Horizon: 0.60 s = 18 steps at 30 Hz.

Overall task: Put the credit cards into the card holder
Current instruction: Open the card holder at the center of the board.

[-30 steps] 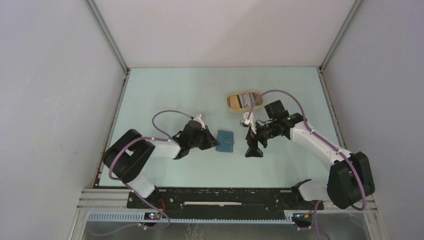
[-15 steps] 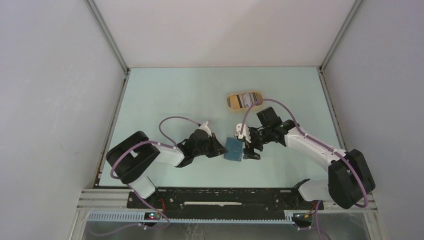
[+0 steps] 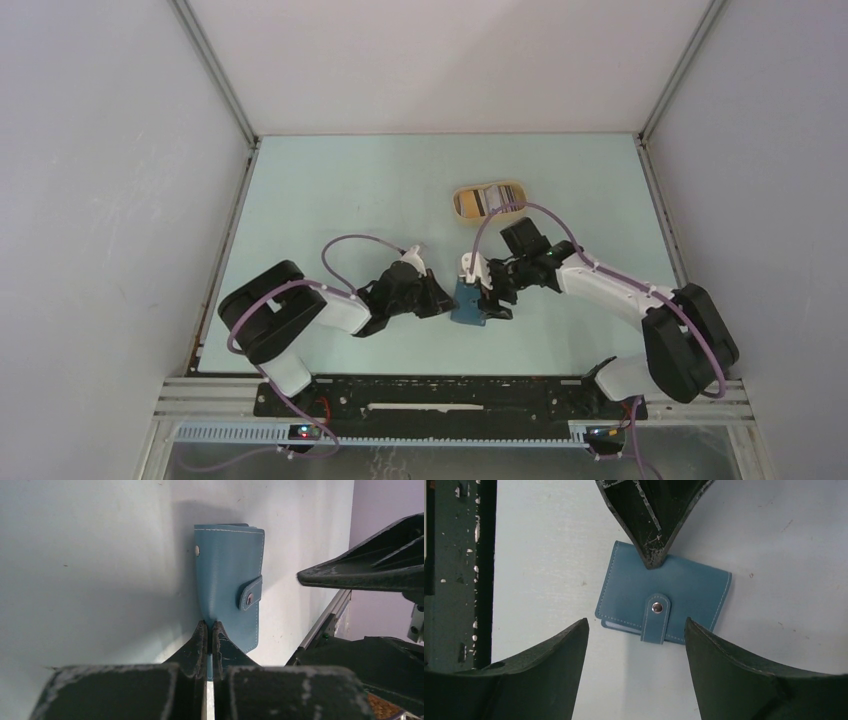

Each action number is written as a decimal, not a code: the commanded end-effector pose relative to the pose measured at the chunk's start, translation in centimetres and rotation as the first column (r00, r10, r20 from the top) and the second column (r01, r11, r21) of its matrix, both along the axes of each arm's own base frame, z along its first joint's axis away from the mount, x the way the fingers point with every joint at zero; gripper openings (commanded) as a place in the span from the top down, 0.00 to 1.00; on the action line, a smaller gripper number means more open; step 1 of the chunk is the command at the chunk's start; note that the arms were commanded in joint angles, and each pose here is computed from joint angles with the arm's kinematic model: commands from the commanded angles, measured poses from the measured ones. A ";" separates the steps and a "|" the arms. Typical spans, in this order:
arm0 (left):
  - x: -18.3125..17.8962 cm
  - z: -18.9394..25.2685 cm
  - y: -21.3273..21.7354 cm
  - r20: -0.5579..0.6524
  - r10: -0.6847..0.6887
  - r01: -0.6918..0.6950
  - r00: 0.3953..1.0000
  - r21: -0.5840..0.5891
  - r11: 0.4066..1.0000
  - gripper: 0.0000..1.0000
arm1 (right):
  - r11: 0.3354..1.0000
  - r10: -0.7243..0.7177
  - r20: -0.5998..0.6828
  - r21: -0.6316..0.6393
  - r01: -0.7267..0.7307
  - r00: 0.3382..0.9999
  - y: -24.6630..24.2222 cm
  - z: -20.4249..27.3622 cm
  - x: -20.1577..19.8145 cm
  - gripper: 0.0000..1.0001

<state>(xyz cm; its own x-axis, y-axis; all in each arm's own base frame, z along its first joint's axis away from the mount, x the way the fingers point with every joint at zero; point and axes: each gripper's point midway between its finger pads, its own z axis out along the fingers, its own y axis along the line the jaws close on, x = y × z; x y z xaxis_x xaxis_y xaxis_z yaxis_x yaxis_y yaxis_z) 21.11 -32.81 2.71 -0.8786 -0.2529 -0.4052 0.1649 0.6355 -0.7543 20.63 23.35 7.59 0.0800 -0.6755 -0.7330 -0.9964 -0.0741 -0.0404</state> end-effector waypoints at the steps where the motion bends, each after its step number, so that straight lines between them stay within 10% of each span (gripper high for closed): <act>1: -0.7 0.1 -0.8 0.024 -0.063 0.063 0.998 -0.010 0.998 1.00 | 0.999 0.015 0.059 -0.040 -0.013 0.998 1.2 -1.0 0.9 0.23; 18: -1.2 0.9 -1.2 0.026 -0.073 0.075 0.997 -0.067 0.995 1.00 | 0.966 -0.058 0.098 -0.246 0.081 0.993 1.1 -4.9 2.5 0.55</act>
